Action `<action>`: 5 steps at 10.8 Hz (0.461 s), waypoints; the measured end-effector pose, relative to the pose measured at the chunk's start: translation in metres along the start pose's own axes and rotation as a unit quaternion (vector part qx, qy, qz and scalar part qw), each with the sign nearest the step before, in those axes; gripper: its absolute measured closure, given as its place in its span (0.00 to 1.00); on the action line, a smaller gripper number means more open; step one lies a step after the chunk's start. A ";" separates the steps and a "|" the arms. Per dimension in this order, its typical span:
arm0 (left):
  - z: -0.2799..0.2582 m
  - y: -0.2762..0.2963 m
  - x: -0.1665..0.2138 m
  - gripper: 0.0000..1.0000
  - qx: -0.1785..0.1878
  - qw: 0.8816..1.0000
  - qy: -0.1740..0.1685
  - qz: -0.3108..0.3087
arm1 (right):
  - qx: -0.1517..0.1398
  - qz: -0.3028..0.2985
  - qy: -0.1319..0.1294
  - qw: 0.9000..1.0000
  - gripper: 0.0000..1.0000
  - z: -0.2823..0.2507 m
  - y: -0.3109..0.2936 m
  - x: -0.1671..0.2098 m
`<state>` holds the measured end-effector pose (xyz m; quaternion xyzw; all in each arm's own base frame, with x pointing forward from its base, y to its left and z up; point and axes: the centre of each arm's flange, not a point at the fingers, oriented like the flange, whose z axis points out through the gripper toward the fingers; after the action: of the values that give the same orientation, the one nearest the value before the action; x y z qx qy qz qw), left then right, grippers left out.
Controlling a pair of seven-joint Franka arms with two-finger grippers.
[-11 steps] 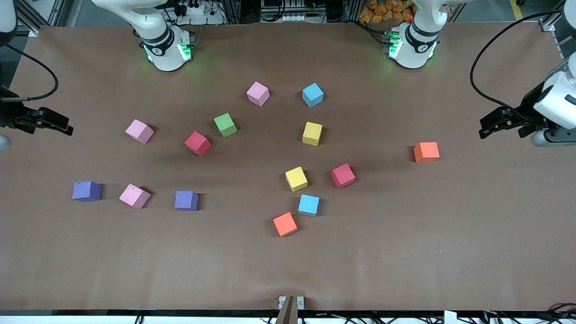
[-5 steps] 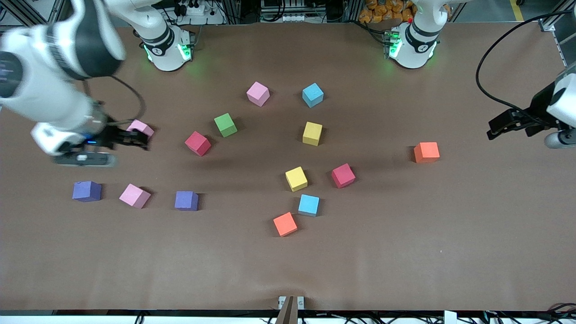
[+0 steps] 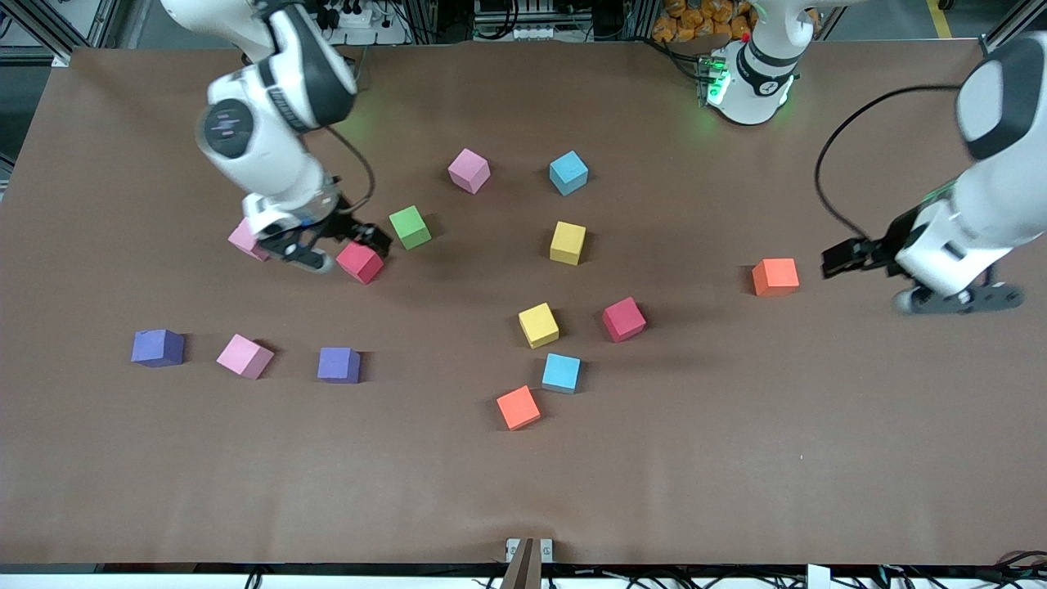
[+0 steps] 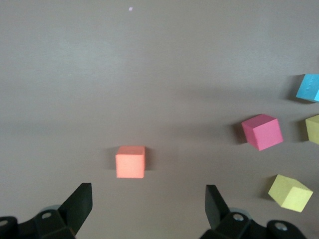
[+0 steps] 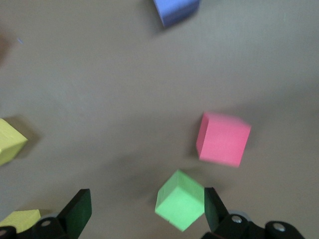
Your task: Form number 2 with 11 blocks
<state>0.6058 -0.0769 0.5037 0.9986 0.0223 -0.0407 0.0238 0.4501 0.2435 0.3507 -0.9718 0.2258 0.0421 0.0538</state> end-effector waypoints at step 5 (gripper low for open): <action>0.077 0.032 0.017 0.00 0.009 0.997 -0.058 -0.043 | -0.041 -0.087 -0.034 0.995 0.00 0.054 -0.031 -0.104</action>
<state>0.6181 -0.1116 0.4266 0.9929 0.0633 -0.1000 0.0140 0.3672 0.3232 0.3104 -0.9872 0.1363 0.0792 0.0245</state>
